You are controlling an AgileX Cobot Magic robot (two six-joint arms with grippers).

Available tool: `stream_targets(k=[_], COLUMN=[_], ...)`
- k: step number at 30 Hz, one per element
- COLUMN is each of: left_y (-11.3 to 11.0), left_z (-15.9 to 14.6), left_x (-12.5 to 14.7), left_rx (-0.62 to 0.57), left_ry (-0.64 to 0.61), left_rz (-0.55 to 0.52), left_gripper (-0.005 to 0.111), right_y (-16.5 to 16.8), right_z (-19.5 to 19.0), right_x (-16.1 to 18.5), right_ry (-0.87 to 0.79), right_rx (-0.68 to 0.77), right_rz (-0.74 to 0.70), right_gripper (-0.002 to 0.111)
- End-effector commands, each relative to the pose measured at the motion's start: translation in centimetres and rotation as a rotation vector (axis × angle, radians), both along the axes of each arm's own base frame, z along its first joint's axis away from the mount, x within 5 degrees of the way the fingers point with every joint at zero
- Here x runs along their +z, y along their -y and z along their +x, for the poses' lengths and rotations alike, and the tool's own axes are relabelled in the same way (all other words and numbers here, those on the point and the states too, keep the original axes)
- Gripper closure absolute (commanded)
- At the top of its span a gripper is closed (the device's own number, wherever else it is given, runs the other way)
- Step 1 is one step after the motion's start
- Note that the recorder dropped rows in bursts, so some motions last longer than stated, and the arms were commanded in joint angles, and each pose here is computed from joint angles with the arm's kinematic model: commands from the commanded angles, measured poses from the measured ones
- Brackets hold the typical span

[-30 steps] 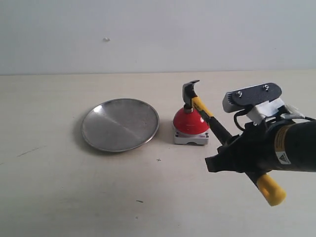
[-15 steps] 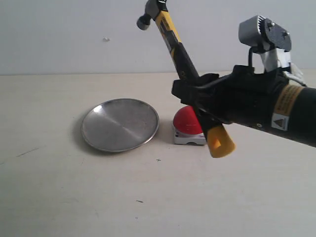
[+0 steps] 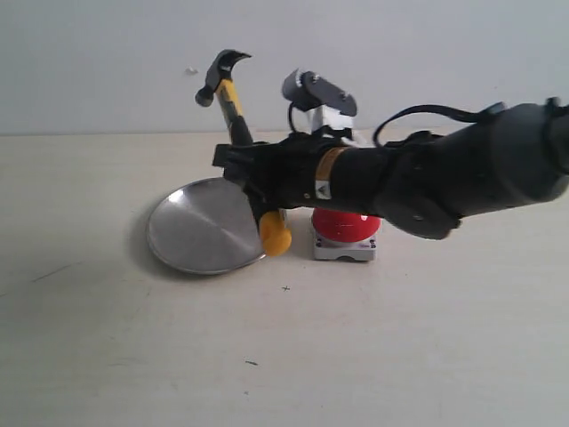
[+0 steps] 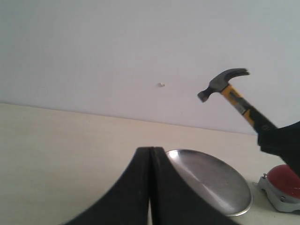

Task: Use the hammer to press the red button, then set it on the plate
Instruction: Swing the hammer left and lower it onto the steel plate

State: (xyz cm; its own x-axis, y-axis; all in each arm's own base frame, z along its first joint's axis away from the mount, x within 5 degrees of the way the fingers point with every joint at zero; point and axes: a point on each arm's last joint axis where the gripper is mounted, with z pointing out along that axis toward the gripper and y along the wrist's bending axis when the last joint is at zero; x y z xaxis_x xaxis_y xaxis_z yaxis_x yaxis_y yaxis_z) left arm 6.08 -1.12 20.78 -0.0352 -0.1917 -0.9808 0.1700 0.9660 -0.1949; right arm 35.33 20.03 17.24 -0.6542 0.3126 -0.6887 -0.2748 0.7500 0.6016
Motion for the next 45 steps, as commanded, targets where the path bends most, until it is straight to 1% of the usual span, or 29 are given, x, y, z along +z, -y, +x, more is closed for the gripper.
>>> stream_targets(k=[1,6,10,13,19,26,30,33,39,40,42,44,45], left_y=[0.0,0.0,0.0,0.0,0.0,0.0,0.0,0.0,0.0,0.0,0.0,0.0,0.0], left_z=[0.0,0.0,0.0,0.0,0.0,0.0,0.0,0.0,0.0,0.0,0.0,0.0,0.0], left_x=[0.0,0.0,0.0,0.0,0.0,0.0,0.0,0.0,0.0,0.0,0.0,0.0,0.0], left_rx=[0.003,0.003,0.003,0.003,0.003,0.003,0.003,0.003,0.003,0.003,0.003,0.003,0.003], left_ry=[0.003,0.003,0.003,0.003,0.003,0.003,0.003,0.003,0.003,0.003,0.003,0.003,0.003], left_rz=[0.000,0.000,0.000,0.000,0.000,0.000,0.000,0.000,0.000,0.000,0.000,0.000,0.000], left_gripper=[0.107,0.107,0.107,0.107,0.107,0.107,0.107,0.107,0.107,0.107,0.107,0.107,0.107], right_y=[-2.8,-3.4,-3.4,-3.4,-3.3,-3.3,-3.3,-3.6,-3.7,-3.7,-3.8,-3.7,-3.7], right_z=[2.0,3.6,3.7,3.7,3.7,3.7,3.7,3.7,3.6,3.6,3.4,3.3,3.2], right_x=[0.1,-2.3,-4.1,-4.9,-5.5,-5.7,-6.6,-7.9,-8.0,-8.1,-8.3,-8.6,-8.6], right_ry=[0.057,0.008,-0.039,-0.062,-0.087,-0.118,-0.161,-0.175,-0.172,-0.169,-0.168,-0.176,-0.175], right_rx=[0.039,-0.004,-0.024,-0.026,-0.038,-0.059,-0.078,-0.073,-0.060,-0.046,-0.016,-0.001,0.006], right_rz=[0.027,0.046,0.045,0.041,0.030,0.061,0.093,0.158,0.155,0.140,0.098,0.054,0.042], right_gripper=[0.108,0.108,0.108,0.108,0.108,0.108,0.108,0.108,0.108,0.106,0.098,0.085,0.076])
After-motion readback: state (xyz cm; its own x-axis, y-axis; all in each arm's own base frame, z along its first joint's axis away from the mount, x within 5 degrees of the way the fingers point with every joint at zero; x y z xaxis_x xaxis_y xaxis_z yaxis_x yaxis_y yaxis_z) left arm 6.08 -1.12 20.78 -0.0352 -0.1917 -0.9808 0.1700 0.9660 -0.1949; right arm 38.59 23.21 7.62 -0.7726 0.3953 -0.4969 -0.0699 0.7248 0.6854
